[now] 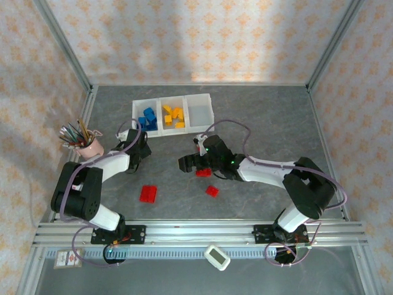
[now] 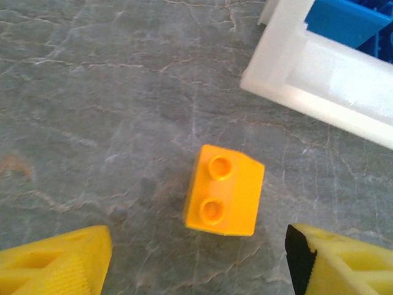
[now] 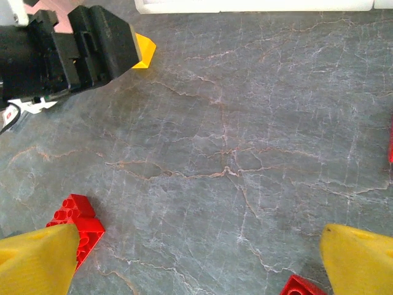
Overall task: Sort the legos into containers by color
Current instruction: Pick up the lego from the middle-left of the table.
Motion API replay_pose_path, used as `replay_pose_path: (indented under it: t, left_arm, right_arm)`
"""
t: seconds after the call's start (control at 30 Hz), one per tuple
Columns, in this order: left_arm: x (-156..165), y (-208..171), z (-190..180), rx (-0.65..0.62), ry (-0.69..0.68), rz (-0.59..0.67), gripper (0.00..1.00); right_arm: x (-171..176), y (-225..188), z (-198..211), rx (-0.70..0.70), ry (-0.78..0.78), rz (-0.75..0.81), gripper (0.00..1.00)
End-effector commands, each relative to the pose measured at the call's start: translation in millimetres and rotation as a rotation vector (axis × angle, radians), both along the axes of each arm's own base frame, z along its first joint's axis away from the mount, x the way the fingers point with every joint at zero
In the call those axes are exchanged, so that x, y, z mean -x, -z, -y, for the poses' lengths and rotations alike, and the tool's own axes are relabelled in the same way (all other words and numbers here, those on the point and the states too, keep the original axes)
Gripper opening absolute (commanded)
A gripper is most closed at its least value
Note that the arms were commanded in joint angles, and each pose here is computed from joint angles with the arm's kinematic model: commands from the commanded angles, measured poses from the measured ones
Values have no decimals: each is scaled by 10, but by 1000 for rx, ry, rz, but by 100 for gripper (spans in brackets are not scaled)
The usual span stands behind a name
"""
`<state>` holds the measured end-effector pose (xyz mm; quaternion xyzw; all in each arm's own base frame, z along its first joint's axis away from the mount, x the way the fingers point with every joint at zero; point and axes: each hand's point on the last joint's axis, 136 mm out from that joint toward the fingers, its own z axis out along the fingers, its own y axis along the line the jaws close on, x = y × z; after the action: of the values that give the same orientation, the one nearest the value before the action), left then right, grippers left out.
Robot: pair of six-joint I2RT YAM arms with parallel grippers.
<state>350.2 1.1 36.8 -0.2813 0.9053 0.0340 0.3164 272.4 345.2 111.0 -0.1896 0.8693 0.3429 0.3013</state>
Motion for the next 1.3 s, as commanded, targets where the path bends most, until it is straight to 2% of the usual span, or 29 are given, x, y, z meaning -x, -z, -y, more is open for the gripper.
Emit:
replay_pose_path:
  t: [0.0, 0.27, 0.37, 0.67, 1.0, 1.17, 1.27]
  left_arm:
    - [-212, -58, -21, -19, 27, 24, 73]
    - [-321, 75, 17, -22, 60, -13, 60]
    - [-318, 124, 57, -6, 80, -26, 52]
    - [-119, 244, 60, 5, 76, -93, 41]
    - [36, 5, 257, 6, 112, -47, 30]
    - [152, -137, 514, 20, 168, -34, 28]
    - [142, -346, 710, 37, 192, 10, 27]
  right_arm:
    - [-90, -93, -61, -7, 12, 26, 100]
    - [-111, -80, -54, 7, 16, 31, 100]
    - [-113, -64, -52, 13, 16, 32, 100]
    - [-144, -96, -103, 9, 8, 33, 100]
    - [-150, -231, -95, -7, 12, 54, 100]
    - [-172, -357, -16, -25, 35, 67, 100]
    - [-223, -456, 76, -51, 71, 66, 100]
